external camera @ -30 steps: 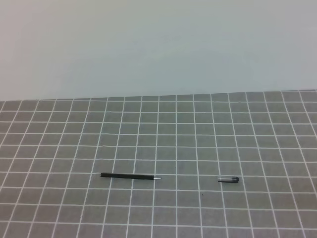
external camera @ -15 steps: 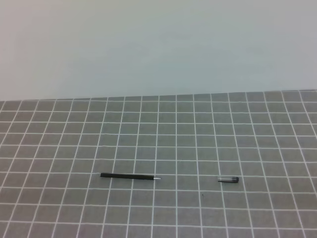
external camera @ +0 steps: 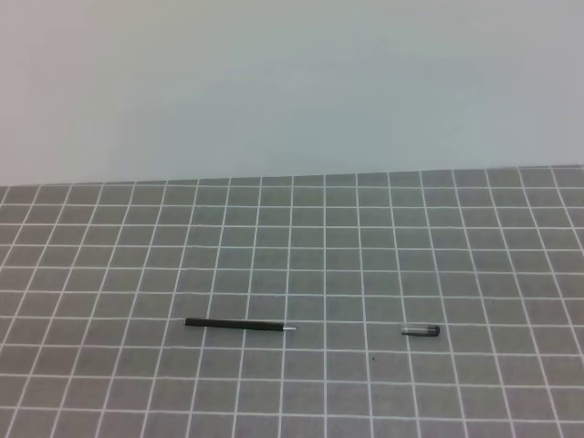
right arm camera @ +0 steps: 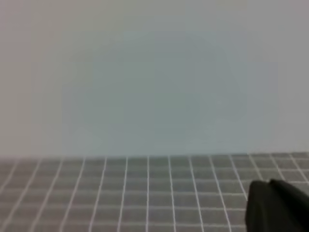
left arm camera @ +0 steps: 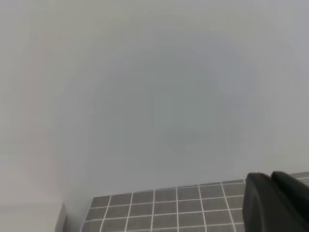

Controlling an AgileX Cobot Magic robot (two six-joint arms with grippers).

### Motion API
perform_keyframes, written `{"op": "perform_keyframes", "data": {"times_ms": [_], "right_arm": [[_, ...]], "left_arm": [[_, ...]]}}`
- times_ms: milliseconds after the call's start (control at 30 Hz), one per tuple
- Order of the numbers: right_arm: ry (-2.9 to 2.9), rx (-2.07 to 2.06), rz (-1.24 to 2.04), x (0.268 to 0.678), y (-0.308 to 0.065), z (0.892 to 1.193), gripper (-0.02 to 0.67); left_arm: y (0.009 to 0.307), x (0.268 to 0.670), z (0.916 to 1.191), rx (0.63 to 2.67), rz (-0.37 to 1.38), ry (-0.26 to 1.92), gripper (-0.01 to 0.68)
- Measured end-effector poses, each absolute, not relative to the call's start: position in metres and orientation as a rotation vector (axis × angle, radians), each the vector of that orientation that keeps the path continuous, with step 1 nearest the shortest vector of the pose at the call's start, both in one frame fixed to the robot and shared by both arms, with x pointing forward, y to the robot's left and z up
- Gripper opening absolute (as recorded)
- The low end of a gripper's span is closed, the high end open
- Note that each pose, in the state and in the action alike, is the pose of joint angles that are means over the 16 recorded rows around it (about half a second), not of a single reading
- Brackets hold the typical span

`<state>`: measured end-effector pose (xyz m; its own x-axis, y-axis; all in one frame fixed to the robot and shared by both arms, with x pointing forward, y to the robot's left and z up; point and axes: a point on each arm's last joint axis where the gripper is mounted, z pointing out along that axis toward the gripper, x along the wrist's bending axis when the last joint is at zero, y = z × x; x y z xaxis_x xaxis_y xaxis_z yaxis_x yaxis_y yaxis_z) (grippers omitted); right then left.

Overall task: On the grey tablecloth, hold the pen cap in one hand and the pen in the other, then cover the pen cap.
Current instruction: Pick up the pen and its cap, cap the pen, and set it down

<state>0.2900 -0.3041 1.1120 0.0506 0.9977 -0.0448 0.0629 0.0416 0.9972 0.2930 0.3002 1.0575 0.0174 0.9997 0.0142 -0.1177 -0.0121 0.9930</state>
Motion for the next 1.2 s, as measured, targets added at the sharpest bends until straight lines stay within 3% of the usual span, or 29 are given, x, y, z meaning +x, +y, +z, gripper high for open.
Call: {"op": "perform_keyframes", "data": {"times_ms": [233,500,833,1200], "right_arm": [[1.807,1.269,0.863,0.341,-0.289,1.132,-0.002],[2.463,1.024,0.709,0.416,-0.261,1.129,-0.002],[2.864,0.494,0.419,0.5,-0.204,1.093,-0.002],[2.927,0.04,0.176,0.563,-0.131,1.024,0.016]], "left_arm": [[0.3,0.299,1.056,1.138,1.216,1.14,0.001],[0.3,0.301,1.056,1.13,1.195,1.157,0.001],[0.3,0.301,1.056,1.137,1.193,1.16,0.0],[0.3,0.301,1.056,1.13,1.191,1.16,0.0]]}}
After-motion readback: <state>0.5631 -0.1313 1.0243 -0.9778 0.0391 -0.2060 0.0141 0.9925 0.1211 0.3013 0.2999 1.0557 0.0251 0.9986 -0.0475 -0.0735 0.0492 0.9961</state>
